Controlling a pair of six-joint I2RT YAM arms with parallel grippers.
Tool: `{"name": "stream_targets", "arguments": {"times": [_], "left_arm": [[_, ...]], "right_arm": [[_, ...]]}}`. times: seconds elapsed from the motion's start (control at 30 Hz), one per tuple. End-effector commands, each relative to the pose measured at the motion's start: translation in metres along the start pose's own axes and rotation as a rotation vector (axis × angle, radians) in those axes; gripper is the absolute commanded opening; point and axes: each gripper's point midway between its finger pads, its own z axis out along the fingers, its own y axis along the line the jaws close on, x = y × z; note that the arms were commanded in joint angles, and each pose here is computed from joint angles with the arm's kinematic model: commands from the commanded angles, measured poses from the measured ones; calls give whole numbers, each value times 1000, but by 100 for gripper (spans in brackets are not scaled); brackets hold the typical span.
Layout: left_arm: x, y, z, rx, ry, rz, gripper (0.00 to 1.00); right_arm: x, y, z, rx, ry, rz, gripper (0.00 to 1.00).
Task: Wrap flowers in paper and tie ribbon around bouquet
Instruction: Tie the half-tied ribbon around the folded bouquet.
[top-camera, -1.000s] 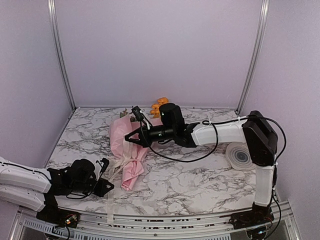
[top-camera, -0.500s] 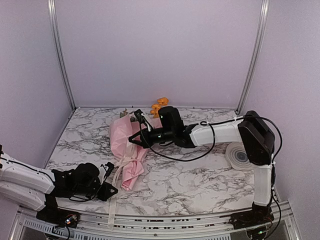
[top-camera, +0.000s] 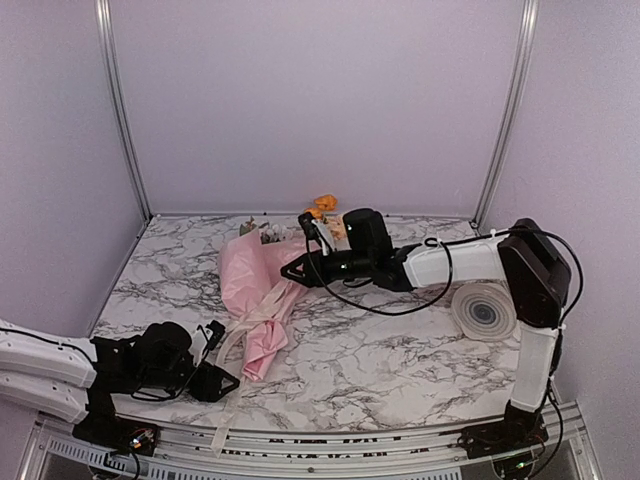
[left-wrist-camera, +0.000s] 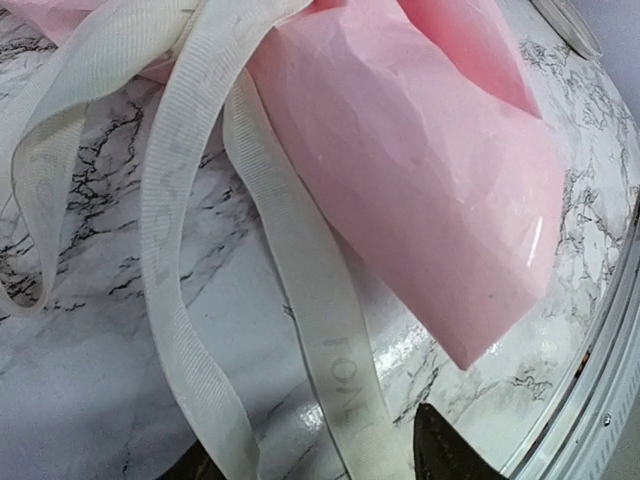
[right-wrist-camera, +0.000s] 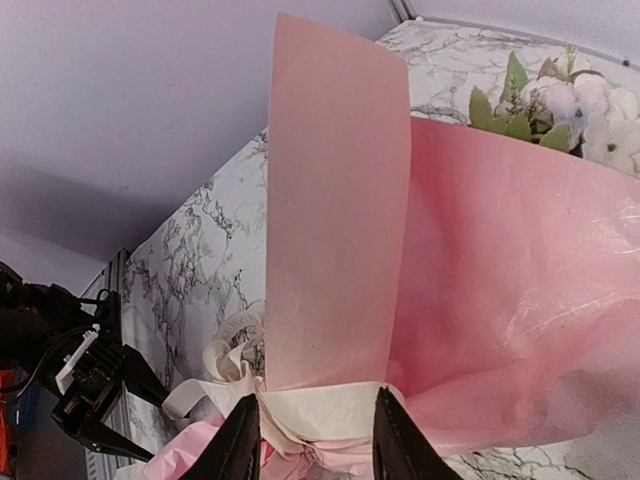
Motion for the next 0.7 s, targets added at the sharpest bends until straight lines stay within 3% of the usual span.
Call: {"name": "stream_targets", "arguments": {"times": [0.0,0.17,0.27,0.43,0.67], "left_arm": [[-10,-13,-15,57,-34,61,57],[-67,-12,-42,-30,-248,127,53],[-109,8,-56,-205,-360,110,39],[-145,26,-35,-221,-304,13,36],[-159,42,14,-293,-181,53,32]], "right_arm": [[-38,8,-30,44,-100,-54,37],[-26,-2,-35,103,-76,-56,41],[-9,-6,-25,71,-36,-4,41],[1,2,-15,49,-21,-1,40],[14,-7,12,35,26,18,40]]}}
